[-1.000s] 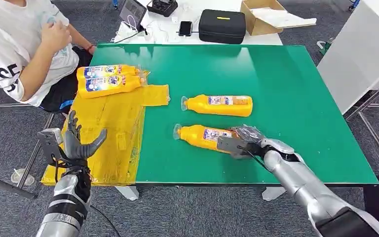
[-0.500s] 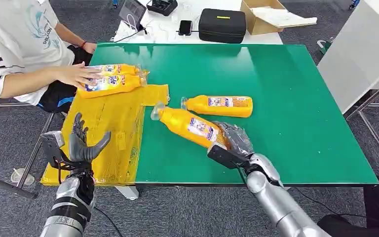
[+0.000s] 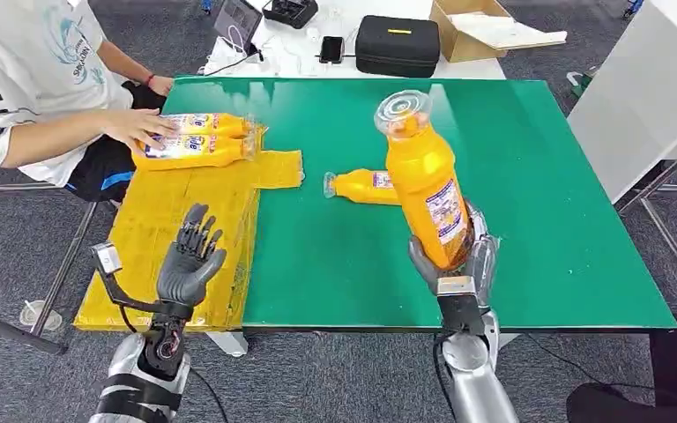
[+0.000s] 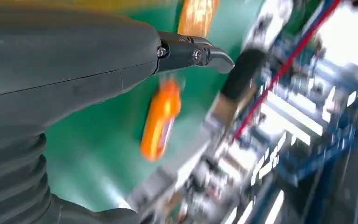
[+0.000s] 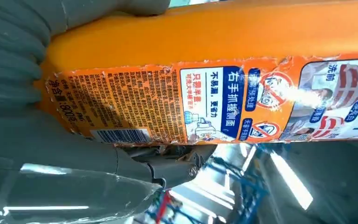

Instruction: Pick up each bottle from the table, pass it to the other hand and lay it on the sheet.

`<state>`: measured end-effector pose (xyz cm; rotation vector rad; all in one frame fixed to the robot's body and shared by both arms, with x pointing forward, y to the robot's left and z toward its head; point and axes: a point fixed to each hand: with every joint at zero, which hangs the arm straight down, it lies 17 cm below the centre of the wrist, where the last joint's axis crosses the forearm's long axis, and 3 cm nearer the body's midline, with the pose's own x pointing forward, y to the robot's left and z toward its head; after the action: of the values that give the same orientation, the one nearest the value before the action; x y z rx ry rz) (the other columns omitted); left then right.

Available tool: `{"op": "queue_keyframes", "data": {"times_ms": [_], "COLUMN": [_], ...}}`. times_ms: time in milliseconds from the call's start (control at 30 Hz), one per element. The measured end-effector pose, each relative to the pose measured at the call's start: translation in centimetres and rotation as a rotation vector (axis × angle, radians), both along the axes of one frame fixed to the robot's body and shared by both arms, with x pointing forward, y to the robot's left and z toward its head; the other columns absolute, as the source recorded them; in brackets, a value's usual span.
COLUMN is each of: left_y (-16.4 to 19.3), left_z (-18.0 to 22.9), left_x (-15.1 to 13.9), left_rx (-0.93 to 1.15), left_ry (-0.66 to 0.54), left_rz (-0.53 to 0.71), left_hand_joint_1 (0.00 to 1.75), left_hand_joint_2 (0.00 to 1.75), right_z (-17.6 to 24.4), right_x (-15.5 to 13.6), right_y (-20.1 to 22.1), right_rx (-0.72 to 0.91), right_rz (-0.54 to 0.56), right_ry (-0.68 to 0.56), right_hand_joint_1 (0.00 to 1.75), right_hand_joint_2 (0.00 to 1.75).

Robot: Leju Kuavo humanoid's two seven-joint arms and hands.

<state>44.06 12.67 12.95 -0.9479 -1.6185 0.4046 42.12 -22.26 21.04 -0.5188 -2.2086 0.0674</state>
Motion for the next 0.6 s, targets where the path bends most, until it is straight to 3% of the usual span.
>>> {"op": "queue_keyframes", "data": {"times_ms": [200, 300, 600], "left_y": [-1.6, -2.5, -6.5], "left_z": [0.3, 1.0, 1.8], "left_x": [-1.1, -1.8, -3.8], "left_rx": [-0.005, -0.032, 0.001], "left_ry": [-0.012, -0.038, -0.085], "left_rz": [-0.053, -0.104, -0.229], "left_hand_joint_1": [0.00, 0.00, 0.00], "left_hand_joint_2": [1.75, 1.75, 1.75], "right_z": [-1.0, -1.8, -8.2], "right_x": [-0.1, 0.1, -0.8], "right_y": [0.2, 1.2, 12.0], "right_rx": [0.018, 0.026, -0.027], "right_rz": [-0.002, 0.052, 0.305], "right_ry": [0.029, 0.057, 0.235], "right_hand_joint_1": [1.73, 1.75, 1.73], "right_hand_joint_2": [1.75, 1.75, 1.75]}}
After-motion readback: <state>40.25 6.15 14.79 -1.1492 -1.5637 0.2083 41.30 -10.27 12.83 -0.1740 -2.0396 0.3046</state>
